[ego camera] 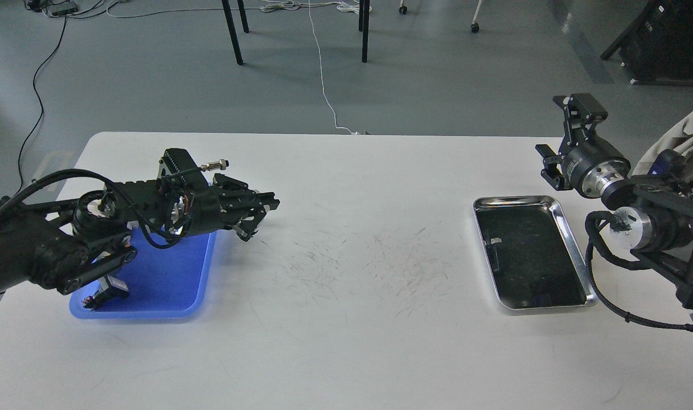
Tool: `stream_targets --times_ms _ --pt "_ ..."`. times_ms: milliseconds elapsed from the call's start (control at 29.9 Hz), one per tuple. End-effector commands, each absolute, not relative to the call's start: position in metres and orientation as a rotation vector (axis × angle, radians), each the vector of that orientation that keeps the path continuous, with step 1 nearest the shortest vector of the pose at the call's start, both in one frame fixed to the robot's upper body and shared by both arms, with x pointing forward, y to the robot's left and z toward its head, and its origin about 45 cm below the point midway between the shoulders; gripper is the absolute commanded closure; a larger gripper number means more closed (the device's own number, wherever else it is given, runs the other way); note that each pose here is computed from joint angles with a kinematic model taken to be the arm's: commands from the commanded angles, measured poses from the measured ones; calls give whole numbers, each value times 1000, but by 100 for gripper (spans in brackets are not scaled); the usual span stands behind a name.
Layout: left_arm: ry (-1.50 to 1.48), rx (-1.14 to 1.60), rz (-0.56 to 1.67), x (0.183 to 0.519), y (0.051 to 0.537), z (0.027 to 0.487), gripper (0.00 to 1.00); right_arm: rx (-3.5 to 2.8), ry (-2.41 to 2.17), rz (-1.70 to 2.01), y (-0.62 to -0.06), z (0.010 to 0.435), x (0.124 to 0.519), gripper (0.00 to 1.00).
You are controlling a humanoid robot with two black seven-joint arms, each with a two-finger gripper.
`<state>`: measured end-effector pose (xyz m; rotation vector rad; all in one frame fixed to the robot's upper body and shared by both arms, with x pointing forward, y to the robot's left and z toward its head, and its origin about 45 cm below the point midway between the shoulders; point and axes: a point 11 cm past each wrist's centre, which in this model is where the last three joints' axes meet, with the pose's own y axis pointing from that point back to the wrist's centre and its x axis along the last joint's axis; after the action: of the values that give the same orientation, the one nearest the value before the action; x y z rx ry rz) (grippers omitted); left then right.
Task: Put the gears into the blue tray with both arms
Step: 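Carry the black part into the blue tray and release it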
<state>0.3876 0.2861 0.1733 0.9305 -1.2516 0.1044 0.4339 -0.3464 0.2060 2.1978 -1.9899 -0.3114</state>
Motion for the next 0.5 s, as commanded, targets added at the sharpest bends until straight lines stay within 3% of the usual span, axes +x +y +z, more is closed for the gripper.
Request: stream_targets --times_ms 0,201,334,468 --pt "-1219 982 137 375 325 185 95 2196 -1987 -312 -346 204 433 2" --pt "-1122 1127 175 336 403 177 95 2197 -1979 -314 -346 203 432 2" --pt "-1083 1139 198 319 418 169 95 2192 -1971 -320 -346 199 430 2" --pt "-855 1066 331 310 408 163 93 2186 -1961 -315 -347 195 427 2"
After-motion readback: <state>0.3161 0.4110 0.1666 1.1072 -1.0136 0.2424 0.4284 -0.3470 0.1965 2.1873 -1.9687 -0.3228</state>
